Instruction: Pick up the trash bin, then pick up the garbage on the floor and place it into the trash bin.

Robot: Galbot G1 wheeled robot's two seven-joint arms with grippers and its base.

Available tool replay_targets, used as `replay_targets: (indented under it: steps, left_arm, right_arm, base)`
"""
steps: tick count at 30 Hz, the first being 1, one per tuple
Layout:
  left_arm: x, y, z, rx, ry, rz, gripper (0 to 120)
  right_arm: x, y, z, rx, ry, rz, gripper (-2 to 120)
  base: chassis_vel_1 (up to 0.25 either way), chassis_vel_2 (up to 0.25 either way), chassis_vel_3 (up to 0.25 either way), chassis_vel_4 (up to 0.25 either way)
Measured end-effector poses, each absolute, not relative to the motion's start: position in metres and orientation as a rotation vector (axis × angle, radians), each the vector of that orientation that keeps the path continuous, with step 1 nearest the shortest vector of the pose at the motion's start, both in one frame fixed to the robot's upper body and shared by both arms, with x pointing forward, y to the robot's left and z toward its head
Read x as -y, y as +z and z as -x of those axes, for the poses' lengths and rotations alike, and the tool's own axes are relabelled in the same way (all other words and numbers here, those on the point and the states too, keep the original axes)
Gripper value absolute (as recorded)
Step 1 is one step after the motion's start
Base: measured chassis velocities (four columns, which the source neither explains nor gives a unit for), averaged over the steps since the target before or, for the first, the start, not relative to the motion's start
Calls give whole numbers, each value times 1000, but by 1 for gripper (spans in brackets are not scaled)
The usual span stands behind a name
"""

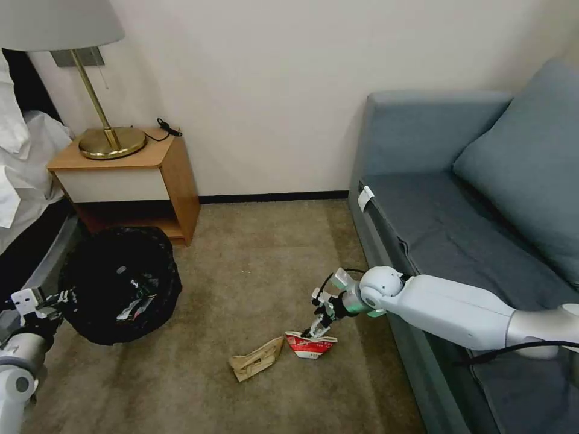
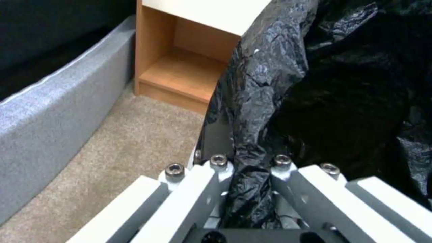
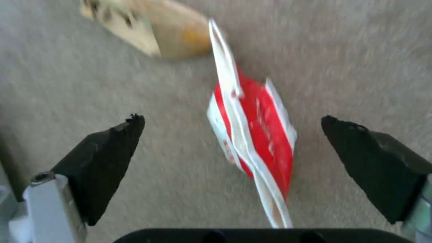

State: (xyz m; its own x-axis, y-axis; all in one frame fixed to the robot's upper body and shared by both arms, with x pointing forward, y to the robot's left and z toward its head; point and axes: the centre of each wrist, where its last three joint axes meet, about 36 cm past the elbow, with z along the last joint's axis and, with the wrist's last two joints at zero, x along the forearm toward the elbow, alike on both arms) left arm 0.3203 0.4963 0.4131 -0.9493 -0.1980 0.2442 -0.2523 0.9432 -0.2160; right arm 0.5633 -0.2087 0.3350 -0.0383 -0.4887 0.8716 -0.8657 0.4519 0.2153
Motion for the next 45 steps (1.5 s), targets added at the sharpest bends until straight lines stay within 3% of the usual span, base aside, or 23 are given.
replay_targets:
  steps: [26,30,33,35,43,45]
  left_arm:
    - [-509,400,-317,2849,385,-392,2]
    - [-512,400,-317,2849,381,-398,2]
    - [-514,400,-316,2848,383,-403,2]
    - [-515,400,-316,2848,383,-404,2]
    - [-520,400,-316,2846,392,-406,2]
    - [-521,400,-317,2847,393,-405,2]
  right_arm:
    - [165,272,-571,1618,590,-1199,100]
    - [164,270,-571,1616,600,-1198,90]
    - [164,267,-569,1611,601,-1198,75]
    - [164,266,-569,1609,602,-1198,73]
    - [160,259,-563,1608,618,-1194,39]
    - [159,259,-563,1610,619,-1193,35]
  base:
    - [0,0,0,0]
    - [0,0,0,0]
    - [0,0,0,0]
    - [0,0,0,0]
    - [0,0,0,0]
    - [0,0,0,0]
